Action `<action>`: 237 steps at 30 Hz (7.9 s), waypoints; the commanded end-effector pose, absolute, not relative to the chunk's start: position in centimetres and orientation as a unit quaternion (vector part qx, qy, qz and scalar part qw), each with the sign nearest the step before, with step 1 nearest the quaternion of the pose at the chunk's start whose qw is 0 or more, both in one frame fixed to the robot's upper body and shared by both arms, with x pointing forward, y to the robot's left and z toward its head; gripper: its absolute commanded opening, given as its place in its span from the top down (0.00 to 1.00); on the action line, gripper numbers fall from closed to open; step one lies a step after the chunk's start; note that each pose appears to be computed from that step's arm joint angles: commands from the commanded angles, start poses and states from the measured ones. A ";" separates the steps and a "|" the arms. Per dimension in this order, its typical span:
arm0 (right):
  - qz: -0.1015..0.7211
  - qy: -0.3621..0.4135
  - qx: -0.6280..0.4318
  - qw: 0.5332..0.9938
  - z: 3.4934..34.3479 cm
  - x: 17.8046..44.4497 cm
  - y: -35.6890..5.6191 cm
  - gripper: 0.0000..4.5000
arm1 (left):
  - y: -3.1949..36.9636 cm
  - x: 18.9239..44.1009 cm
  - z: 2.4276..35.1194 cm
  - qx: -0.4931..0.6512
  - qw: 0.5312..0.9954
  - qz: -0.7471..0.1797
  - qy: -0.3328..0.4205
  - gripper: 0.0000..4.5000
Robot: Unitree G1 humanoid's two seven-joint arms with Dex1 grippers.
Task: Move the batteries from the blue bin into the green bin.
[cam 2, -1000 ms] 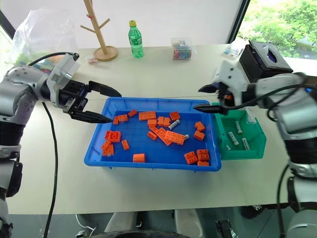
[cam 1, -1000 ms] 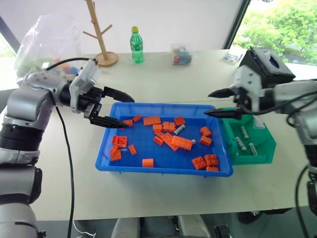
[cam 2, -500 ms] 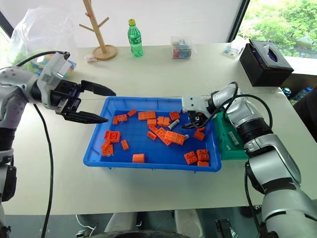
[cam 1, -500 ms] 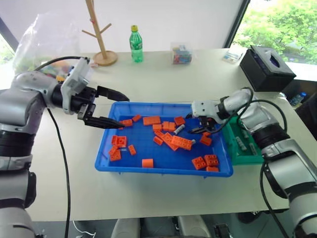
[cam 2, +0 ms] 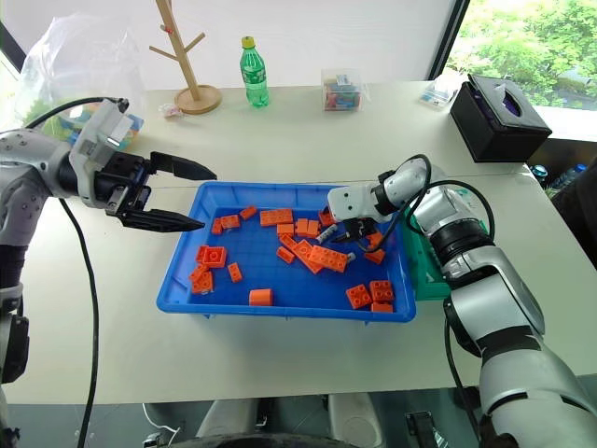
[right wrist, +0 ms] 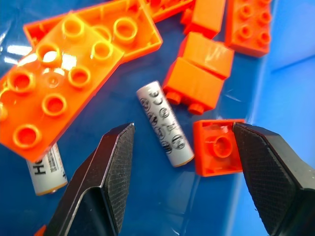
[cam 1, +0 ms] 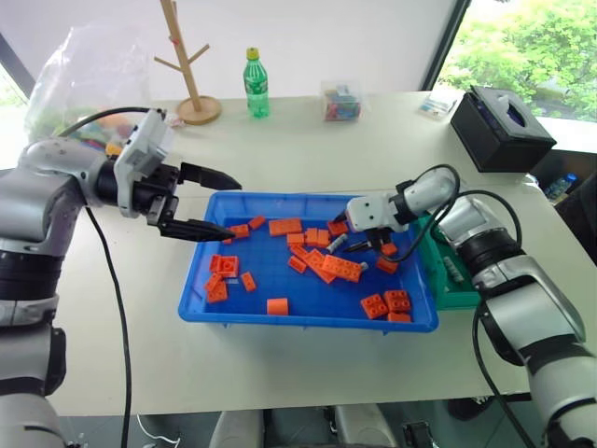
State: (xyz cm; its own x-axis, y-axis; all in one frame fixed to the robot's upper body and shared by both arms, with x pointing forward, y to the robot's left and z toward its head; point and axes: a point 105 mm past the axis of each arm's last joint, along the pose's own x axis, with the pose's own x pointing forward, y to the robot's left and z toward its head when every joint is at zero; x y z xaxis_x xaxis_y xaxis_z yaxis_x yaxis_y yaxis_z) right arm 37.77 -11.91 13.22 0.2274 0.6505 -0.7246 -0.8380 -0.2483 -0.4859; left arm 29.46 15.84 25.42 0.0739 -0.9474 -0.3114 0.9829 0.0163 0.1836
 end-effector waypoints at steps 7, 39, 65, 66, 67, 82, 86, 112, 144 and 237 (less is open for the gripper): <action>0.606 0.079 -0.522 0.595 13.0 38.3 -11.9 0.28 | 15.8 29.3 27.1 0.190 0.713 -0.675 0.024 0.00; 0.570 0.011 -0.493 0.658 19.8 38.4 -11.8 0.85 | 15.7 29.4 26.8 0.192 0.713 -0.674 0.023 0.00; 0.330 0.120 -0.440 0.827 23.7 30.0 -26.7 0.12 | 13.9 30.8 26.9 0.187 0.681 -0.708 0.008 0.00; 0.338 0.103 -0.419 0.836 24.7 30.3 -25.9 0.12 | 13.9 30.7 26.9 0.187 0.681 -0.708 0.009 0.00; 0.348 0.087 -0.395 0.846 25.5 30.5 -25.1 0.12 | 13.9 30.6 26.9 0.187 0.680 -0.709 0.011 0.00; 0.467 0.189 -0.205 0.839 17.5 28.9 -12.7 0.12 | 14.6 30.2 26.6 0.193 0.681 -0.707 0.022 0.00; 0.458 0.190 -0.198 0.846 17.0 29.3 -12.2 0.12 | 14.6 30.1 26.7 0.192 0.681 -0.706 0.023 0.00; 0.427 0.231 -0.217 0.847 12.0 29.9 -13.4 0.40 | 14.7 29.7 26.7 0.197 0.676 -0.709 0.030 0.00; 0.494 0.125 -0.284 0.812 20.0 32.2 -15.8 0.22 | 14.5 30.1 26.9 0.196 0.684 -0.702 0.020 0.00; 0.405 0.130 -0.239 0.873 26.0 22.3 -28.1 0.23 | 20.2 31.5 26.5 0.186 0.764 -0.616 0.051 0.00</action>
State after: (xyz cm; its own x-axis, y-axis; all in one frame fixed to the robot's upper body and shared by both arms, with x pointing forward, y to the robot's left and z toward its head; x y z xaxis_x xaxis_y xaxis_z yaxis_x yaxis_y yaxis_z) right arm 22.58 -28.44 25.07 0.6218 0.6386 -0.4534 -0.7784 0.5680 -0.2674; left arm 31.65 19.70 25.63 0.2021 -0.9259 -0.3193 0.9724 0.1508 0.1779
